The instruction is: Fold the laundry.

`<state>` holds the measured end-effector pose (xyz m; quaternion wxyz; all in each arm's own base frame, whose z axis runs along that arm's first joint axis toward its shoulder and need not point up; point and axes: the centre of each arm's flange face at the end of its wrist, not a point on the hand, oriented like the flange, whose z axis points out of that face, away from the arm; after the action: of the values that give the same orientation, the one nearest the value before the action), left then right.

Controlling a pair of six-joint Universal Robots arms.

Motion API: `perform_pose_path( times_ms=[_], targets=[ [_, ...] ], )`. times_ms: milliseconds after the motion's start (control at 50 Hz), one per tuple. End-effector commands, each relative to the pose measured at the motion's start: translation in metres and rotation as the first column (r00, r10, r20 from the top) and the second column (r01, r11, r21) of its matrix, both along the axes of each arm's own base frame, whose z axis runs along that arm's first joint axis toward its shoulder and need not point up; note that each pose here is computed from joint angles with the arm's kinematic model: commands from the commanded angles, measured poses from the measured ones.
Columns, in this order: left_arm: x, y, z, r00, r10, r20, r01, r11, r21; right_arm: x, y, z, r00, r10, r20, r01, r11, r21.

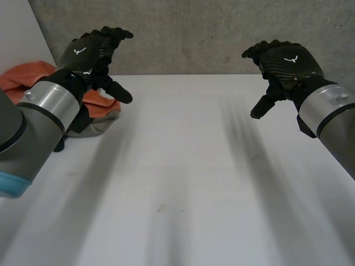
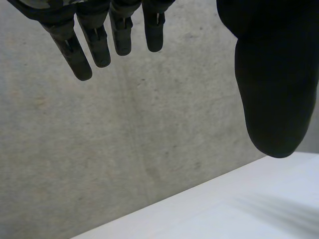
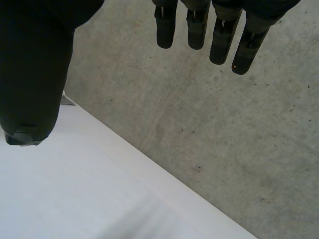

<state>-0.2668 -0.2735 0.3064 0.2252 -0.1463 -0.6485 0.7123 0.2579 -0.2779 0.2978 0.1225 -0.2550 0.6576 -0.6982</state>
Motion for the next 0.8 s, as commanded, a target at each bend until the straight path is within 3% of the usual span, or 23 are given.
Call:
perform_pose_path(
  times_ms=[20,80,220,300,560,700,800],
  targets=[
    [0.044,-0.069,-0.028,0.973,0.185,0.135,-0.176,0.982,-0.074,-0.001,-0.001,0.001,1.000,-0.003,-0.024,0.002,1.000,-0.017],
    [0.058,-0.094,-0.041,0.950,0.242,0.195,-0.223,0.968,-0.116,0.001,0.002,0.000,1.000,0.004,-0.030,-0.004,1.000,-0.016],
    [0.090,-0.166,-0.085,0.861,0.367,0.353,-0.296,0.925,-0.238,0.001,0.002,-0.002,0.999,0.005,-0.033,-0.006,1.000,-0.010],
    [0.124,-0.203,-0.111,0.818,0.410,0.403,-0.328,0.909,-0.258,0.001,0.002,-0.004,0.999,0.006,-0.036,-0.006,1.000,-0.005],
    [0.182,-0.269,-0.170,0.794,0.451,0.407,-0.365,0.890,-0.274,0.001,0.002,-0.009,0.999,0.005,-0.041,-0.004,1.000,0.009],
    [0.182,-0.273,-0.177,0.796,0.448,0.408,-0.363,0.892,-0.271,0.001,0.001,-0.016,0.999,0.004,-0.049,-0.003,1.000,0.026],
    [0.151,-0.261,-0.152,0.801,0.458,0.386,-0.362,0.883,-0.298,0.001,-0.001,-0.017,0.999,0.002,-0.049,-0.001,1.000,0.031]
  ],
)
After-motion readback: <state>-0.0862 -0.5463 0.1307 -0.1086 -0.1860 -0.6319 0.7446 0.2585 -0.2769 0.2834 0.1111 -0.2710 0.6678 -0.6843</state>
